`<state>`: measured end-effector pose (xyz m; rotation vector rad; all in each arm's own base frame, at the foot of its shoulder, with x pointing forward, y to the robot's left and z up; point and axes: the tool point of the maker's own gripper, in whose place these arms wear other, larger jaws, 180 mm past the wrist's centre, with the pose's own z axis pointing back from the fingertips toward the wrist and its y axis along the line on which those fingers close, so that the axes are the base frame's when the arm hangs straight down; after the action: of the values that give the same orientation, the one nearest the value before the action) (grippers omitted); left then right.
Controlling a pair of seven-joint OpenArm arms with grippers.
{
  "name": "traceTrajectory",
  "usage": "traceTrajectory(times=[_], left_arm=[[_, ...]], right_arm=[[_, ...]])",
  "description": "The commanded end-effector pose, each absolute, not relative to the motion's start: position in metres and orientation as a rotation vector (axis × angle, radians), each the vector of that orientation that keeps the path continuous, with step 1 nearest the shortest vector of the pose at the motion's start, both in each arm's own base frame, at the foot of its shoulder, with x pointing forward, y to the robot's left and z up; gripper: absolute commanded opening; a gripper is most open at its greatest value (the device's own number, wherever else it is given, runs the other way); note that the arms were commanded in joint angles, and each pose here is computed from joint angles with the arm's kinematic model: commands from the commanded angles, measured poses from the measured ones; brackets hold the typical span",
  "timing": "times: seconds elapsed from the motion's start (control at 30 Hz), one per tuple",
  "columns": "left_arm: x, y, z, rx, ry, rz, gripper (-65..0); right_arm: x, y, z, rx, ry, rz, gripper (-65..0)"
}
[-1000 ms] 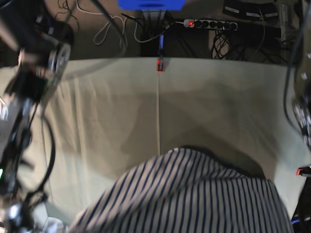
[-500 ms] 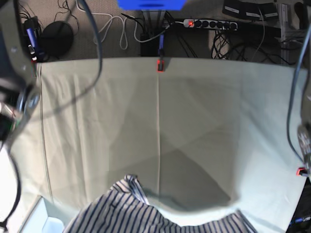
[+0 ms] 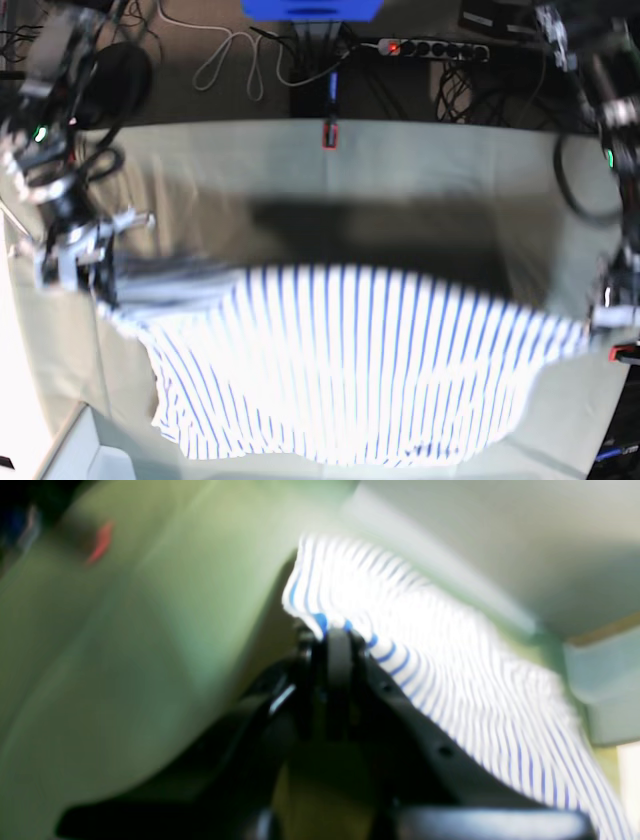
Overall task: Layout the t-shirt on the table in an organized manner, then fold the t-shirt properly
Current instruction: 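Lift the shirt with both grippers and swing it up, then shake the lifted shirt with both grippers and lower it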
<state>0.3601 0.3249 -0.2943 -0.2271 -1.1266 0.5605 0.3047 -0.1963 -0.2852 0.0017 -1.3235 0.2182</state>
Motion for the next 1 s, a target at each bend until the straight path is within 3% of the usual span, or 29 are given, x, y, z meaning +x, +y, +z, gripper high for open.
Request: traceTrajectory(times=[0.0,0.1,0.23,0.63,0.8,0.97], left_arm=[[0.354,0.339,-0.283,-0.197,-1.178,0.575,-64.7],[0.312,0.355,-0.320,-0.151,-1.089,0.650,-64.7],[0.279,0.374,-0.328,-0.098,-1.067,0.710,-64.7],[0.267,0.369,-0.249,-0.035,-1.278,0.535,-64.7],[0.274,0.366,-0.238,-0.039,-1.309,0.518,-64.7],[0.310,0.365,-0.198,-0.080,-1.442,0.516,-64.7]], right_arm=[[0.302,-0.194,-0.278,0.020,-1.373,0.201,-65.0],[0.277,-0.191,-0.302,0.048,-1.329,0.169,-65.0],[0.251,-0.188,-0.314,0.068,-1.307,0.157,-65.0],[0.211,-0.186,-0.283,0.106,-1.522,0.137,-65.0],[0.219,-0.193,-0.258,0.109,-1.603,0.105,-65.0],[0.260,-0.199,-0.240,0.063,-1.624,0.138,-65.0]])
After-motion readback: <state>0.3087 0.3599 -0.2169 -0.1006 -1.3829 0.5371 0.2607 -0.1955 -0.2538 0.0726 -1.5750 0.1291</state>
